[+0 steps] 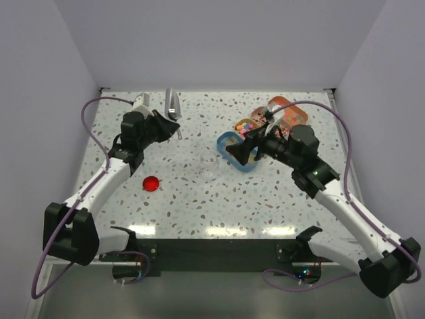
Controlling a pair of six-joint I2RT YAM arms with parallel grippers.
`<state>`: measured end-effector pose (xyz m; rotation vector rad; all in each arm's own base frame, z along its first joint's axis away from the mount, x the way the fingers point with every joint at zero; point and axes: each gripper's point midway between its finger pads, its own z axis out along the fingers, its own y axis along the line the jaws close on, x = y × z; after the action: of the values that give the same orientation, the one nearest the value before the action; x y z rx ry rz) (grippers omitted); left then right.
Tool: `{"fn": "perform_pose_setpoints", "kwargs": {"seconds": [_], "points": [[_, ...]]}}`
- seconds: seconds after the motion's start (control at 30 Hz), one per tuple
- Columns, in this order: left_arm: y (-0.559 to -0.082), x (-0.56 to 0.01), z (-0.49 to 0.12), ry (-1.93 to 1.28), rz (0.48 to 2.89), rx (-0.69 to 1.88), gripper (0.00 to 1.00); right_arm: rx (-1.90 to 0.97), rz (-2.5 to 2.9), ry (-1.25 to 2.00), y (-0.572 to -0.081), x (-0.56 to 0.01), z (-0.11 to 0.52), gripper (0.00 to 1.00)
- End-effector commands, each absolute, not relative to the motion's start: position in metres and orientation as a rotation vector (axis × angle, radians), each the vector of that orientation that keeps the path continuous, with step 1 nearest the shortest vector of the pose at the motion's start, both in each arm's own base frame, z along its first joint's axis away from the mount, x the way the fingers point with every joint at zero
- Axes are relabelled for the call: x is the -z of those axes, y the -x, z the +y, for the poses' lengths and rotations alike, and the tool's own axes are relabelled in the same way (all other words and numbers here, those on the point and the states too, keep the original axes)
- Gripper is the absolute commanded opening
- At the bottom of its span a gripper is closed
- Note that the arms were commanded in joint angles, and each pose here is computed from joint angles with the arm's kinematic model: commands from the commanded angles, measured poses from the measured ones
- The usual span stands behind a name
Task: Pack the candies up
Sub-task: Pick up the spatula from the center of the board.
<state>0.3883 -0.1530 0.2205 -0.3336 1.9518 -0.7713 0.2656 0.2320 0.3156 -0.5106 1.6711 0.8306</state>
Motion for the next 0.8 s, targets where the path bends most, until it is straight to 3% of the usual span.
{"fn": "perform_pose_setpoints", "kwargs": {"seconds": [0.0, 0.3, 0.47, 0.77], "points": [[-0.37, -0.274, -0.188, 0.097, 1.766, 1.034, 0.0, -1.157, 1.601, 0.512, -0.253, -0.348, 0.272, 0.99], [-0.333, -0.291, -0.21, -0.008, 1.646, 1.273, 0.0, -1.502, 1.488, 0.468, -0.293, -0.369, 0.33, 0.98], [-0.324, -0.287, -0.218, -0.043, 1.643, 1.309, 0.0, -1.637, 1.413, 0.47, -0.309, -0.385, 0.35, 0.71], [-0.312, -0.289, -0.23, -0.095, 1.618, 1.367, 0.0, -1.705, 1.394, 0.476, -0.334, -0.369, 0.37, 0.56]]}}
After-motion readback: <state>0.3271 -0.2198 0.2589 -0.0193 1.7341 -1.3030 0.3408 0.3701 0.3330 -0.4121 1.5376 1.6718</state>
